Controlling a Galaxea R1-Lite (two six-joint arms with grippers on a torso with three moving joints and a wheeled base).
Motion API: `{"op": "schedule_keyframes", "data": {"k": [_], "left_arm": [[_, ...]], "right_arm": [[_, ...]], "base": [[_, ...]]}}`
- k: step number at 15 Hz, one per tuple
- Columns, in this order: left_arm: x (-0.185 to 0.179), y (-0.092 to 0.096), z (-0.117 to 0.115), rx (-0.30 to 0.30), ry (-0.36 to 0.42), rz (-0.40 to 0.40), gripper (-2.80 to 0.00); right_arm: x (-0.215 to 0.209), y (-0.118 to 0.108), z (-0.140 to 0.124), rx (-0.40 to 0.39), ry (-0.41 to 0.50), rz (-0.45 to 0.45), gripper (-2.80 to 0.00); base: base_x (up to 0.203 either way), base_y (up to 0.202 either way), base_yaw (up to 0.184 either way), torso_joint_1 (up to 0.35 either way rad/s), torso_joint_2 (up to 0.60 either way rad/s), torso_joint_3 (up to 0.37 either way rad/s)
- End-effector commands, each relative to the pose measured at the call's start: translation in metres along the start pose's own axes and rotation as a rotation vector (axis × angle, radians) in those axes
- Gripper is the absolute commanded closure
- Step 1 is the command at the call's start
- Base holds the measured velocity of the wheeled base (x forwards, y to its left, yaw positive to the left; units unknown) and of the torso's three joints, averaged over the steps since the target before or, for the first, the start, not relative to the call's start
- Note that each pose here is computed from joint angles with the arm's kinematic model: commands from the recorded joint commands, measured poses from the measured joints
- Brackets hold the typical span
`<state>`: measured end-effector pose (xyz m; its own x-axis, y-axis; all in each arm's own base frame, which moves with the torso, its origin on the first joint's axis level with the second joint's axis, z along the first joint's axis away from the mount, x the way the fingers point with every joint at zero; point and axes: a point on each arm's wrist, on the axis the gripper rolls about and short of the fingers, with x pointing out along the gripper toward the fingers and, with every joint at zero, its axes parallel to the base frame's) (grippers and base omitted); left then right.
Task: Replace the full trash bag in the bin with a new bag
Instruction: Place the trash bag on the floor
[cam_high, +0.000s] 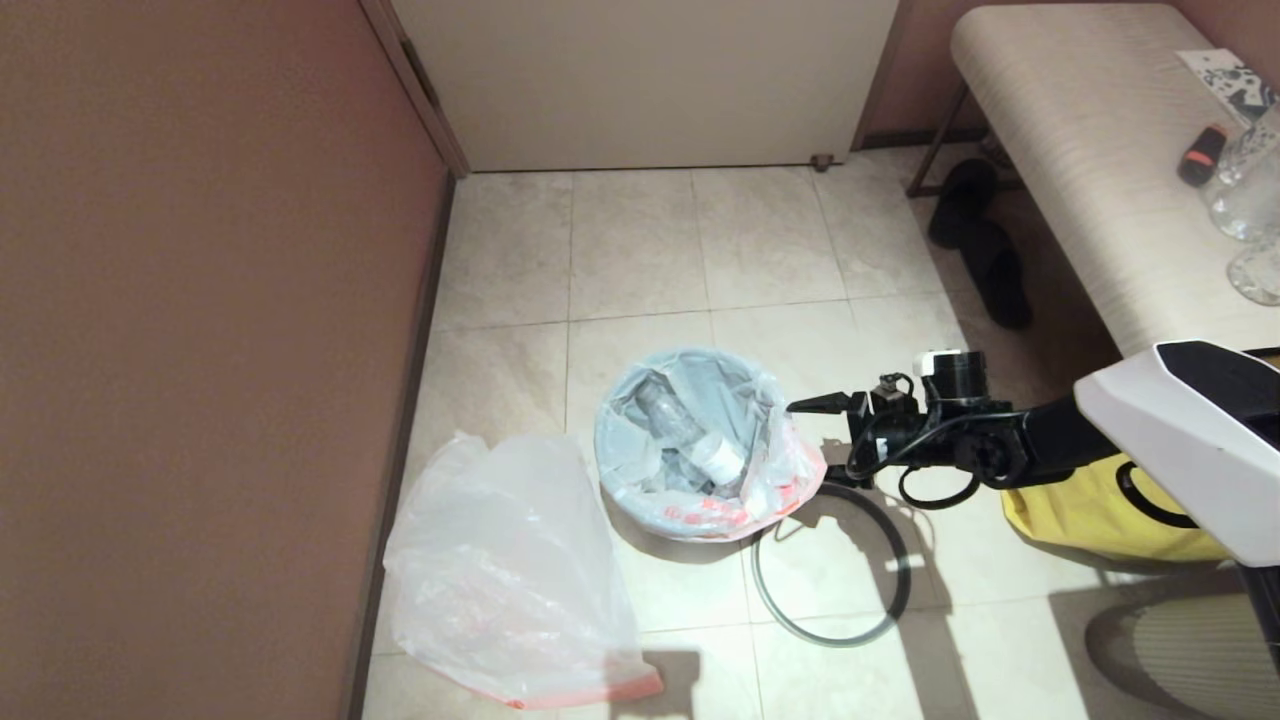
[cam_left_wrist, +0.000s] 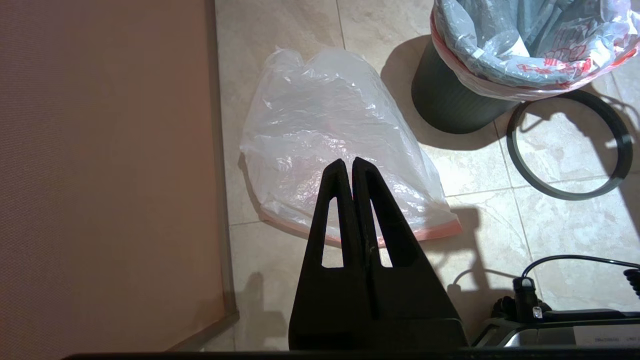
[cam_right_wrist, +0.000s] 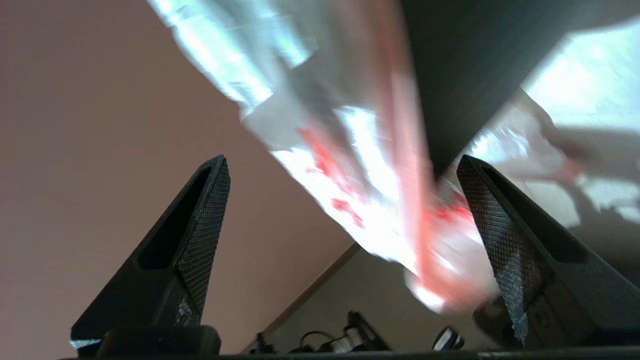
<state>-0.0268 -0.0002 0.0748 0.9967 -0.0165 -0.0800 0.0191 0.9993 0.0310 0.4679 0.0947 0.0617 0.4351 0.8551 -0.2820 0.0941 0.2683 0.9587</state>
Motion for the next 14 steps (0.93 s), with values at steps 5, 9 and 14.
{"op": "schedule_keyframes", "data": {"k": [5, 9, 14], "left_arm": [[0.0, 0.0, 0.0, 0.0, 0.003, 0.0, 0.0], [0.0, 0.0, 0.0, 0.0, 0.003, 0.0, 0.0], [0.0, 0.0, 0.0, 0.0, 0.003, 0.0, 0.0]], "right_arm": [[0.002, 0.001, 0.003, 0.002, -0.034, 0.011, -2.8], [-0.003, 0.019, -0.002, 0.088, 0.04, 0.062, -2.8], [-0.005, 0.031, -0.006, 0.191, 0.126, 0.093, -2.8]], "base": [[0.0, 0.0, 0.0, 0.0, 0.0, 0.0], [0.0, 0.0, 0.0, 0.0, 0.0, 0.0], [0.0, 0.0, 0.0, 0.0, 0.0, 0.0]]}}
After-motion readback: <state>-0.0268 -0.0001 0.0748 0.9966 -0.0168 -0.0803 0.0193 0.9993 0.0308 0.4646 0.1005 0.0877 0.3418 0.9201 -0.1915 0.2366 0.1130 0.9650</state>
